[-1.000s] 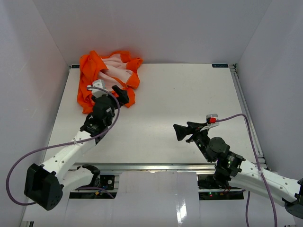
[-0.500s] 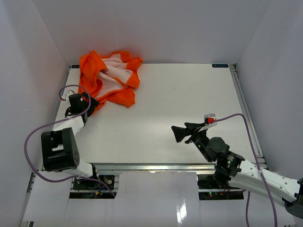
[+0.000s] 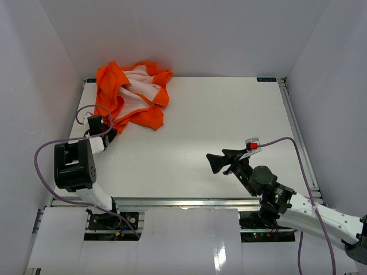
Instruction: Zip up the jacket
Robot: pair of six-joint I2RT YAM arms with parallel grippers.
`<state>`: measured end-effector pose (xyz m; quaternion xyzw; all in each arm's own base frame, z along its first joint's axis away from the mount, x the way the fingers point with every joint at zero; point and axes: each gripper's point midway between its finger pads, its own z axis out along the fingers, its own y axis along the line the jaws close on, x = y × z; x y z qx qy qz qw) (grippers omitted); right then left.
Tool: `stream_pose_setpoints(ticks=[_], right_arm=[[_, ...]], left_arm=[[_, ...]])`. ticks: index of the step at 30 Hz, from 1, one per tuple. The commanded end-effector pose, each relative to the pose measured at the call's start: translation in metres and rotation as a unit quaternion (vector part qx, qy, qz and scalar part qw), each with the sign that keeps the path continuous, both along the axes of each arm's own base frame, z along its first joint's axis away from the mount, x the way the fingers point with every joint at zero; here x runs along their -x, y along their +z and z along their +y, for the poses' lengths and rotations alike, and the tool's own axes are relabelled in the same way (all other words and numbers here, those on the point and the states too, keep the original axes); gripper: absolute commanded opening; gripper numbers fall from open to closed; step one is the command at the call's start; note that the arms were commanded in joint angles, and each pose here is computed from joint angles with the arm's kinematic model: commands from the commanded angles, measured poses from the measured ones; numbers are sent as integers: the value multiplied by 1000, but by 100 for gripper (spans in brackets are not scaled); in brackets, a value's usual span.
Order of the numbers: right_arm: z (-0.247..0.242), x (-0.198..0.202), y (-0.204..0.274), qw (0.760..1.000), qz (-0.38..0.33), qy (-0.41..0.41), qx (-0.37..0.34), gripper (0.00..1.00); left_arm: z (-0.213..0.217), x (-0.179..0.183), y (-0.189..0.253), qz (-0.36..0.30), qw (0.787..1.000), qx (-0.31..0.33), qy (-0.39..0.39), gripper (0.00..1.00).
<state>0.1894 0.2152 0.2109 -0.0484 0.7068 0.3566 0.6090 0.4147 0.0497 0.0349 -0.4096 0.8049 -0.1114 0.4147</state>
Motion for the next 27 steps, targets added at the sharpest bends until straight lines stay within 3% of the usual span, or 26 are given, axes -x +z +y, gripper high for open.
stream_pose_setpoints(ticks=[1,3,8,12,17,18,22,27], right_arm=[[-5,-10,8,999,-6,-32,-3,92],[-5,-17,0,999,-1,-52,8,99],[16,-41,20,997,2,-81,14,97],[65,-82,38,994,-14,-67,84,98],[133,-141,28,989,-2,10,148,96],[146,-154,1,985,22,50,162,94],[183,-196,-5,979,51,137,143,84],[211,-235,-58,971,73,150,172,85]], left_arm=[[9,36,15,-16,998,-10,51,0],[15,55,27,-34,996,-22,79,0],[22,91,54,-90,986,-24,135,0],[16,103,67,-137,982,-19,128,0],[7,98,89,-164,983,-52,68,65],[8,99,97,-176,980,-61,65,69],[6,101,114,-214,972,-84,50,78],[2,90,122,-237,967,-91,27,81]])
